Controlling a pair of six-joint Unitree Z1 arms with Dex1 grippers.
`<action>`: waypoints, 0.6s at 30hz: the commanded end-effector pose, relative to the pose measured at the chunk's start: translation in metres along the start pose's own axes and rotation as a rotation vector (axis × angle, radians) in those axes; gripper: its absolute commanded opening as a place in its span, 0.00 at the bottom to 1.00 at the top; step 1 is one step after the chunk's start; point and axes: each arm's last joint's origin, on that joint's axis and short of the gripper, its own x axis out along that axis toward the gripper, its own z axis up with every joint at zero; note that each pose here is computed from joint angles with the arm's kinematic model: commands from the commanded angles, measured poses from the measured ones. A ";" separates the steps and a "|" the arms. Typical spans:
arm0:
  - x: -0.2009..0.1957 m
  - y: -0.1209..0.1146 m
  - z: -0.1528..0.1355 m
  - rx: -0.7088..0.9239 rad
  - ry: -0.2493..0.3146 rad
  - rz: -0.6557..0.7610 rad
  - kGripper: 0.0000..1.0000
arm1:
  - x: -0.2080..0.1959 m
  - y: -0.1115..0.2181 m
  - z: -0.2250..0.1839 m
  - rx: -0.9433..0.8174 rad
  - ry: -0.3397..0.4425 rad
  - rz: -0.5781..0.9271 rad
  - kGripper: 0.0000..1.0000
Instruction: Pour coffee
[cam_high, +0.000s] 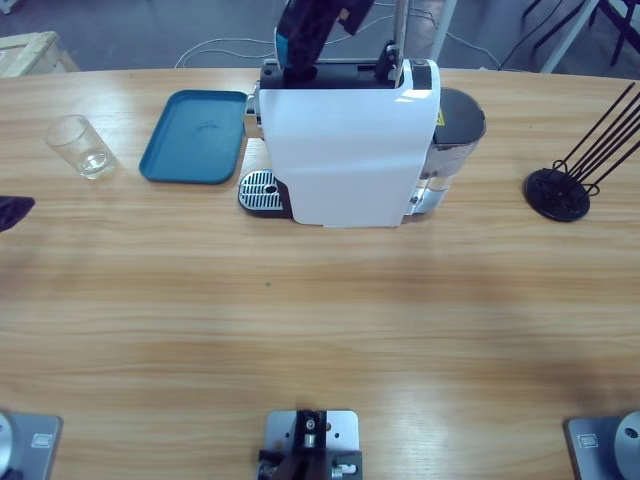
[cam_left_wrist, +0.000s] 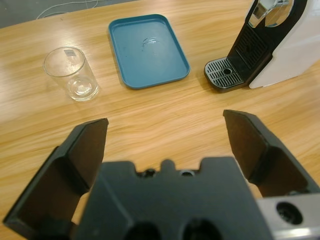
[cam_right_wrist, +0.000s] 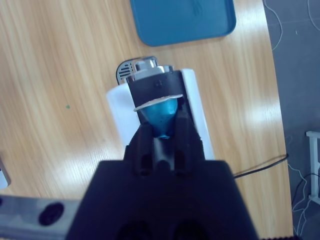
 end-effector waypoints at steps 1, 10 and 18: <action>-0.001 0.001 -0.012 0.004 0.007 -0.012 0.98 | 0.028 0.001 -0.003 0.014 0.067 0.020 0.00; -0.001 0.001 -0.012 0.003 0.007 -0.011 0.98 | 0.043 0.000 -0.004 0.020 0.079 0.043 0.00; -0.001 0.001 -0.012 0.002 0.004 -0.010 0.98 | 0.050 0.001 -0.005 0.026 0.093 0.061 0.00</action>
